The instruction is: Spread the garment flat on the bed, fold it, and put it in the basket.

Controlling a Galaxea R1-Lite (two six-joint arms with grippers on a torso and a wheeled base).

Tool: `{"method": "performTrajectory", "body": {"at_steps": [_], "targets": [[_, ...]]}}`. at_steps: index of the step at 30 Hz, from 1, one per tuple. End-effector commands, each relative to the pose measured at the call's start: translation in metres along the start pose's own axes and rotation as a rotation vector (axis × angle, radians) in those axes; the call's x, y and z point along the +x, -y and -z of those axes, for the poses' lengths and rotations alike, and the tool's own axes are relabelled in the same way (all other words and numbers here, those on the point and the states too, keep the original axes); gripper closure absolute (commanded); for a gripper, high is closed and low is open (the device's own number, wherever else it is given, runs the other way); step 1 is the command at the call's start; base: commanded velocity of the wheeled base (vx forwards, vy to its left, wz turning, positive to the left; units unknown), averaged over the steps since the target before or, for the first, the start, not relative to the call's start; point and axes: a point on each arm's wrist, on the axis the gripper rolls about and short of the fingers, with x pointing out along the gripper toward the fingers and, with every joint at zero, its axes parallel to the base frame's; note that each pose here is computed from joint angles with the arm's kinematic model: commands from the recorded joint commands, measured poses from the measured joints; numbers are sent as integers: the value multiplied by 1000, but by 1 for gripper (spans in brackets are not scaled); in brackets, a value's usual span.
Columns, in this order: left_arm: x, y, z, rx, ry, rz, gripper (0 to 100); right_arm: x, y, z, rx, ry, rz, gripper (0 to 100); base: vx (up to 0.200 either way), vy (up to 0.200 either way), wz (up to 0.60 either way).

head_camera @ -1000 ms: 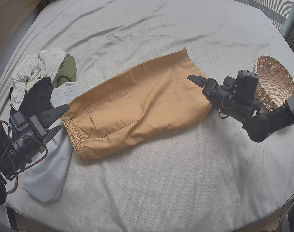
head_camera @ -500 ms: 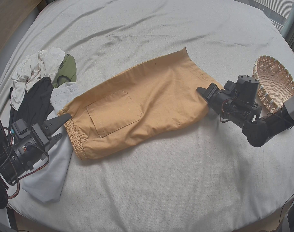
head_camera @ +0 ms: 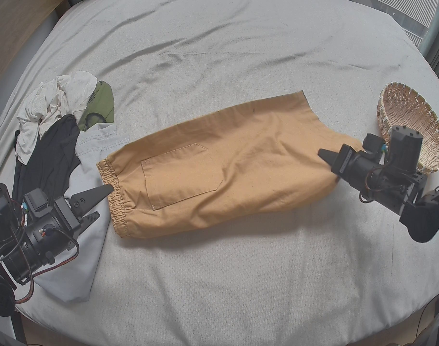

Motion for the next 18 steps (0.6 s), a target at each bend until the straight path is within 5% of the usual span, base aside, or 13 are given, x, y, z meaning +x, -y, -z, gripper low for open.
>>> {"method": "performTrajectory", "body": {"at_steps": [1, 18], "targets": [[1, 0, 9, -1, -45, 6, 0, -46, 1, 0, -27, 9, 17, 100, 0, 0, 0], [16, 4, 24, 26, -136, 22, 0, -99, 38, 32, -61, -122, 137, 100, 0, 0, 0]]}}
